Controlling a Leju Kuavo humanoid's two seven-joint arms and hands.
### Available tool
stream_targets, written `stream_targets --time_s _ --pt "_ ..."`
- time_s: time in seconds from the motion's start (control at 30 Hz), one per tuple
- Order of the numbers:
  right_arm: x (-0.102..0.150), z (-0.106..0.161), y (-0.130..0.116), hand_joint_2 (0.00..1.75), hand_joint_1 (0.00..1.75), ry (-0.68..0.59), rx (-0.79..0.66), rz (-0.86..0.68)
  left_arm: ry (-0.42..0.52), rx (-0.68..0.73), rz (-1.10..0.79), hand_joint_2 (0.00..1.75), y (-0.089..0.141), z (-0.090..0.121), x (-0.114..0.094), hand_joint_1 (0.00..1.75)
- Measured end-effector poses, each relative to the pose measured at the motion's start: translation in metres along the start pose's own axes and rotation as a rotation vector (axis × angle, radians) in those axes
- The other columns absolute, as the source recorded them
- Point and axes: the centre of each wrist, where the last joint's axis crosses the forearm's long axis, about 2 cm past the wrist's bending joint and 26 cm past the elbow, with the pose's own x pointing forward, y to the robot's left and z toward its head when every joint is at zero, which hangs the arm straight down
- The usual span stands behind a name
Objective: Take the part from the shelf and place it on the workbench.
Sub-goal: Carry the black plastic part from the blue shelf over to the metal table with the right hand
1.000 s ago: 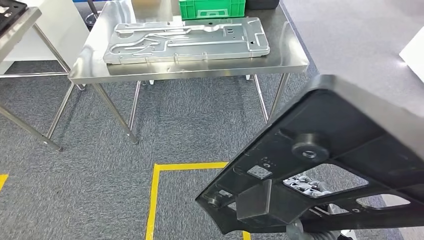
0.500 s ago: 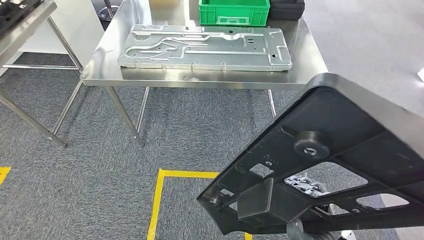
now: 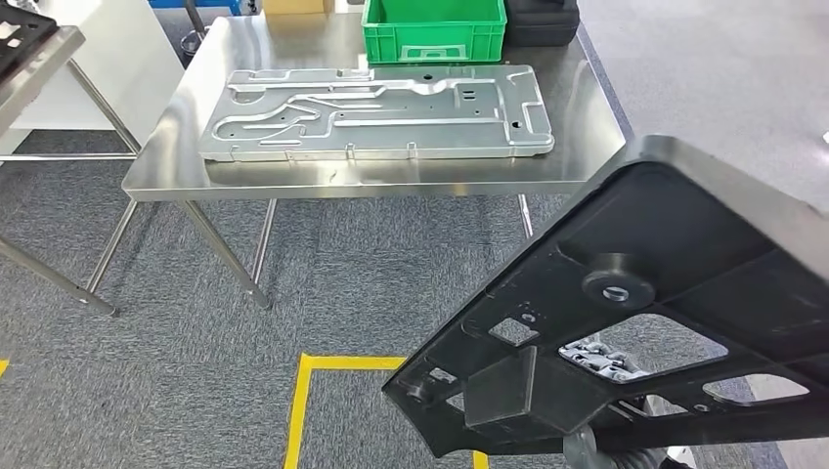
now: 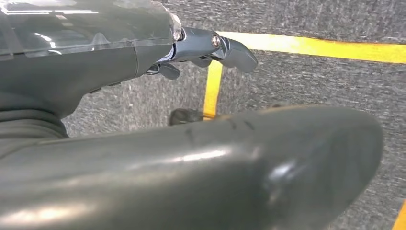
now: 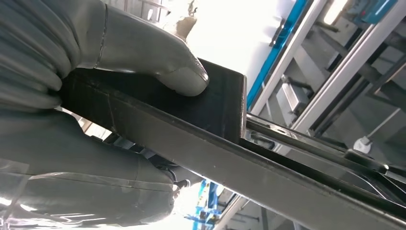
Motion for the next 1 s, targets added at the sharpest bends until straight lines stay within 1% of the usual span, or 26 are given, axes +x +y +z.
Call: stream_targets --time_s 0.37,0.57,0.87,1.0 --pt "-0.002 -0.01 -0.01 1.75 1.71 -0.033 0.015 0.014 0.002 0.014 0.022 0.0 0.001 0.0 -0.001 0.0" --pt "-0.001 -0.01 -0.011 1.75 1.71 -0.032 0.008 0.024 0.006 0.016 0.027 0.0 0.0 0.001 -0.002 0.0" --pt "0.0 -0.013 -0.014 1.75 1.71 -0.045 0.007 0.035 0.0 0.013 0.034 0.0 -0.002 0.0 0.002 0.0" --pt "0.0 -0.013 -0.014 1.75 1.71 -0.047 0.003 0.032 0.005 0.014 0.036 0.0 -0.001 0.0 -0.001 0.0"
